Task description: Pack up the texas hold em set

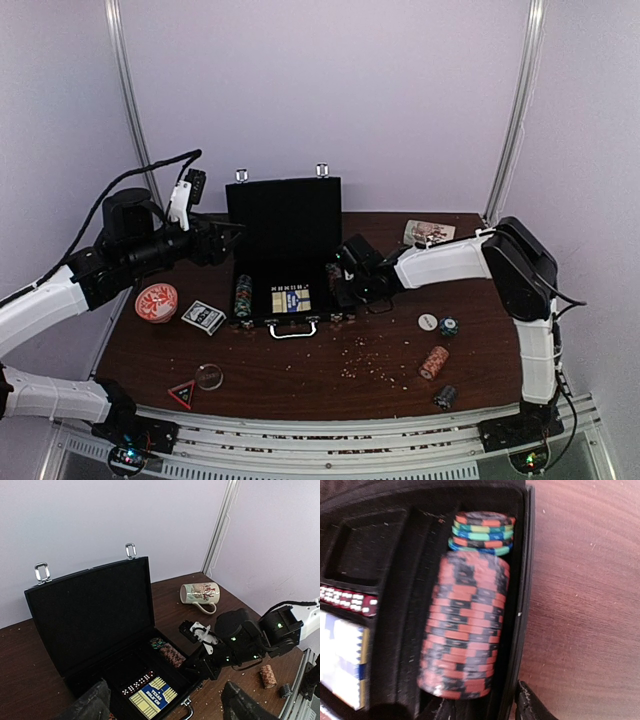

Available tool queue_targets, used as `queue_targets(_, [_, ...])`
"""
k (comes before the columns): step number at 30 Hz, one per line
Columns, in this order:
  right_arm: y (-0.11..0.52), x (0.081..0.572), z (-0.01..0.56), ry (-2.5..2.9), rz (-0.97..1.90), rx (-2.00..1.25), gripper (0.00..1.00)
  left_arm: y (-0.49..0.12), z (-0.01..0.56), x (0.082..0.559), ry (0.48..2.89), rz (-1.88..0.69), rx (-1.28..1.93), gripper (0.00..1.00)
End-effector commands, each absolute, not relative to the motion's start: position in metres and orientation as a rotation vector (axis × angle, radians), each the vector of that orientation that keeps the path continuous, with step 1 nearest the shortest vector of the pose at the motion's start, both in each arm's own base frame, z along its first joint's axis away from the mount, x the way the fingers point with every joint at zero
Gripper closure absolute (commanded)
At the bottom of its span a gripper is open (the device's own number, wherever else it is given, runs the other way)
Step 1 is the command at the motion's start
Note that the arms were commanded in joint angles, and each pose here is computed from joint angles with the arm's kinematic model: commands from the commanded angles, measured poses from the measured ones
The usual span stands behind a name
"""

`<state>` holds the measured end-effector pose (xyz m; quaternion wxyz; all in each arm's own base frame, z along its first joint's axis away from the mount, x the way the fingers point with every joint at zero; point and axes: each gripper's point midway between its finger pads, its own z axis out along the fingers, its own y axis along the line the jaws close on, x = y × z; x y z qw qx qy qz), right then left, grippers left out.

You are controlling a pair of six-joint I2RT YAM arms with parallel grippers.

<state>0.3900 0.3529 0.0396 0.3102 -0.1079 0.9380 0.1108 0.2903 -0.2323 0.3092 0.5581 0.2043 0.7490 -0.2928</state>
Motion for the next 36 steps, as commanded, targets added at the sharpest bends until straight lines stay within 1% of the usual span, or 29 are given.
queue_targets(1, [0.350,0.411,0.041,2.433,0.249,-0.230,0.60,-0.234,0.336,0.289,1.694,-0.715,0.477,0.20])
queue_targets(15, [0.355,0.441,0.043,2.394,0.254,-0.218,0.61,-0.234,0.335,0.289,1.698,-0.718,0.479,0.20])
queue_targets(23, [0.355,0.448,0.047,2.383,0.262,-0.230,0.59,-0.235,0.332,0.291,1.706,-0.716,0.479,0.21])
queue_targets(27, [0.357,0.438,0.063,2.379,0.306,-0.261,0.52,-0.235,0.333,0.290,1.703,-0.717,0.482,0.20])
queue_targets(29, [0.355,0.427,0.081,2.362,0.326,-0.278,0.43,-0.234,0.334,0.290,1.701,-0.715,0.478,0.20])
queue_targets(31, [0.349,0.412,0.103,2.338,0.328,-0.290,0.36,-0.234,0.334,0.290,1.699,-0.713,0.477,0.20])
queue_targets(33, [0.340,0.393,0.126,2.312,0.329,-0.293,0.30,-0.234,0.334,0.290,1.700,-0.715,0.479,0.21])
queue_targets(36, [0.318,0.363,0.145,2.305,0.316,-0.271,0.26,-0.235,0.333,0.290,1.703,-0.720,0.482,0.20])
